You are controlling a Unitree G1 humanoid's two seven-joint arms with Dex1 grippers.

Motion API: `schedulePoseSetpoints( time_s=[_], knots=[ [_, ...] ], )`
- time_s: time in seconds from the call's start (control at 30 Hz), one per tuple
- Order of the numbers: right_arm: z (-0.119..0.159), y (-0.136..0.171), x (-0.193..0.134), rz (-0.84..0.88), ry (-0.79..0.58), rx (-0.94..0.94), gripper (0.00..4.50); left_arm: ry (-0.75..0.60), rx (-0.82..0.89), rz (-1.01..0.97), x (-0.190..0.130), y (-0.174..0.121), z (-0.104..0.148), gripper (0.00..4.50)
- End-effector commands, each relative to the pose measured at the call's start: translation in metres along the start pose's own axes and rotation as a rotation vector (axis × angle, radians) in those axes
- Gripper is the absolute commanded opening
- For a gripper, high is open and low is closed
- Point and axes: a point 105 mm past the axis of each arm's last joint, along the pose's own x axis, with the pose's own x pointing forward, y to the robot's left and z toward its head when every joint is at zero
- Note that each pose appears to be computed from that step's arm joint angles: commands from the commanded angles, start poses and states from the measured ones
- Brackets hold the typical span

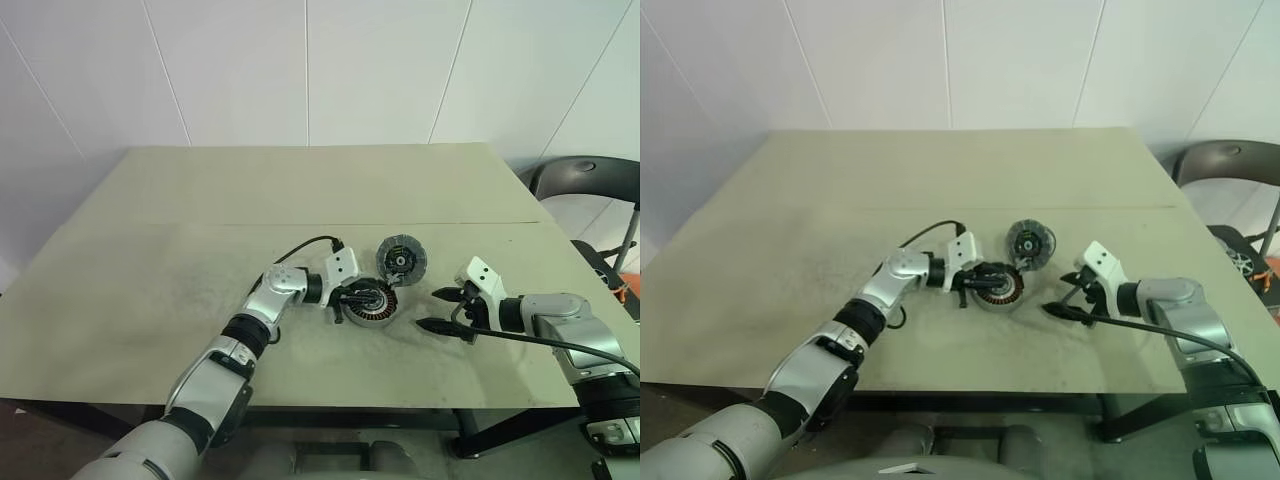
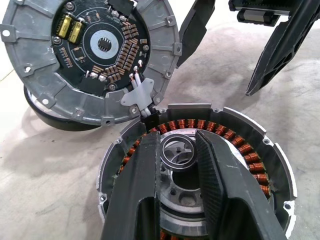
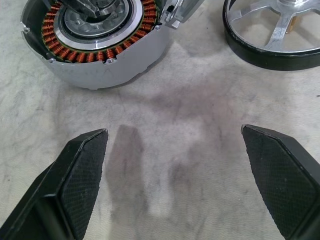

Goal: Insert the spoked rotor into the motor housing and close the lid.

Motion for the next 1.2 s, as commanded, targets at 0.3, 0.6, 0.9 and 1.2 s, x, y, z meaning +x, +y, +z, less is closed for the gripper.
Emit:
schedulePoseSetpoints(
  time_s=[0.3, 0.6, 0.9, 1.2],
  knots=[
    [0.015, 0.002, 0.002, 0.003, -0.042, -0.041, 4.50, 0.031, 0.041, -0.010, -0.004, 0.001, -0.001, 2.00],
    [0.056, 0.019, -0.002, 0.087, -0.275, 0.011, 4.50, -0.191, -0.054, 0.220, -0.036, 0.037, 0.034, 3.33],
    [0.078, 0.045, 0.019, 0.192, -0.362, 0.053, 4.31, -0.210, -0.115, 0.358, -0.081, 0.046, 0.027, 3.36],
    [0.067, 0.037, 0.033, 0.128, -0.285, 0.031, 1.36, -0.201, -0.144, 0.436, -0.095, 0.050, 0.020, 3.37]
  ],
)
